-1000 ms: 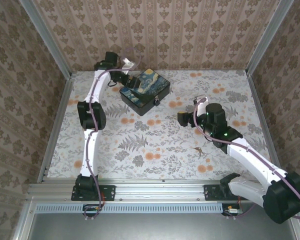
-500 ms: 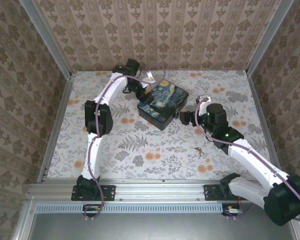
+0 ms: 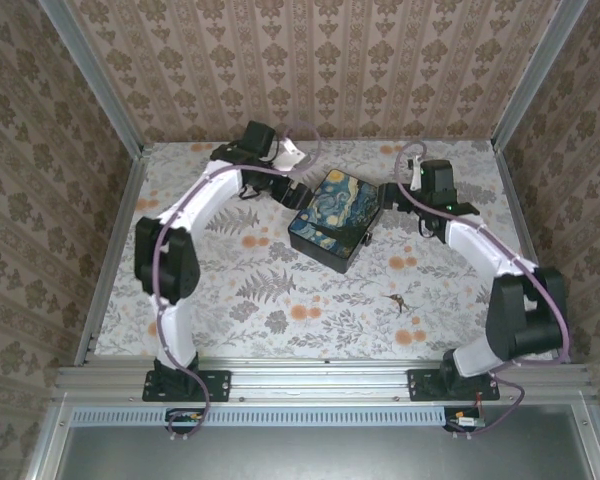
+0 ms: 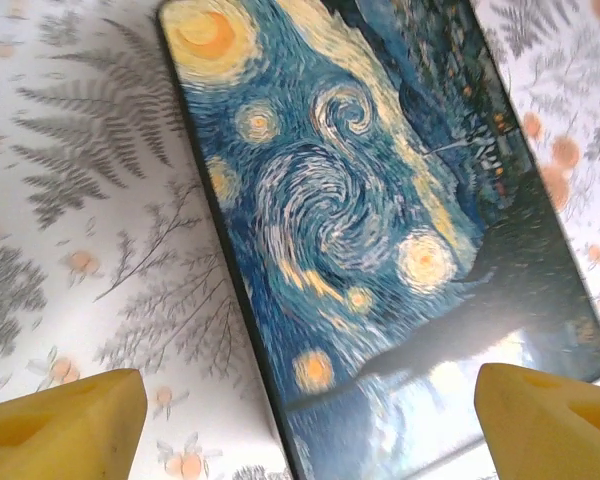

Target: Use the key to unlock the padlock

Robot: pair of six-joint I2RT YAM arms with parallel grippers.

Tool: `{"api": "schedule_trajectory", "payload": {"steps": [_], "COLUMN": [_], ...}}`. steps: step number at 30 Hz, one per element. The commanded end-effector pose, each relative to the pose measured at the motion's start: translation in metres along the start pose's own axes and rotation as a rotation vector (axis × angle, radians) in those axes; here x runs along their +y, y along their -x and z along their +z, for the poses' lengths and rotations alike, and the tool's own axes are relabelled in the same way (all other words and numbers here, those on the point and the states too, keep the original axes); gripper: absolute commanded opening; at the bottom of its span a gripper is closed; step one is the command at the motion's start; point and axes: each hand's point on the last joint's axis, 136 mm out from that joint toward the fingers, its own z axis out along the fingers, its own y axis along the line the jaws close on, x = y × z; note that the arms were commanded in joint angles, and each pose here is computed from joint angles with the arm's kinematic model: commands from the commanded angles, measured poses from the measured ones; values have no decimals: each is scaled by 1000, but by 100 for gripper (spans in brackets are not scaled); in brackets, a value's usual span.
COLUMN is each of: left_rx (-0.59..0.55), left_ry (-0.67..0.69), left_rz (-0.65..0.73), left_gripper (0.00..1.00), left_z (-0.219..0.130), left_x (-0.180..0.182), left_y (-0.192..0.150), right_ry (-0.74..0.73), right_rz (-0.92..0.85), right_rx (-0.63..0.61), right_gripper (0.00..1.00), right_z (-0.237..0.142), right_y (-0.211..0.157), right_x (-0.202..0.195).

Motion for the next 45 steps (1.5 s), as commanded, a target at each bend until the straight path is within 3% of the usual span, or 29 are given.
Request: {"api": "schedule_trajectory", "payload": {"steps": [1, 7, 11, 15, 22, 33, 45], "left_rx": [-91, -8, 10, -25, -90, -121, -144], "left_ry": [82, 182, 94, 21, 29, 128, 209], "left_rz": [-206, -363, -407, -473, -569, -636, -577], "left_gripper": [87, 87, 87, 87, 86, 86, 87], "left_z": [-8, 5, 27, 48, 61, 44, -1], "left_x": [-26, -56, -88, -97, -73, -30, 32], "left_y": [0, -57, -69, -66, -55, -69, -66], "right_ry": [132, 233, 277, 328, 378, 406, 400], "right_rz": [35, 102, 126, 126, 120, 109, 124], "right_rx": [65, 127, 161, 181, 226, 267, 338], "right_gripper": [100, 100, 99, 98, 96, 94, 92], "right_z": [25, 69, 91, 101, 97, 60, 19], "right_y": [7, 15, 14, 14, -3, -36, -86], "right_x": [16, 25, 31, 39, 48, 62, 110]}}
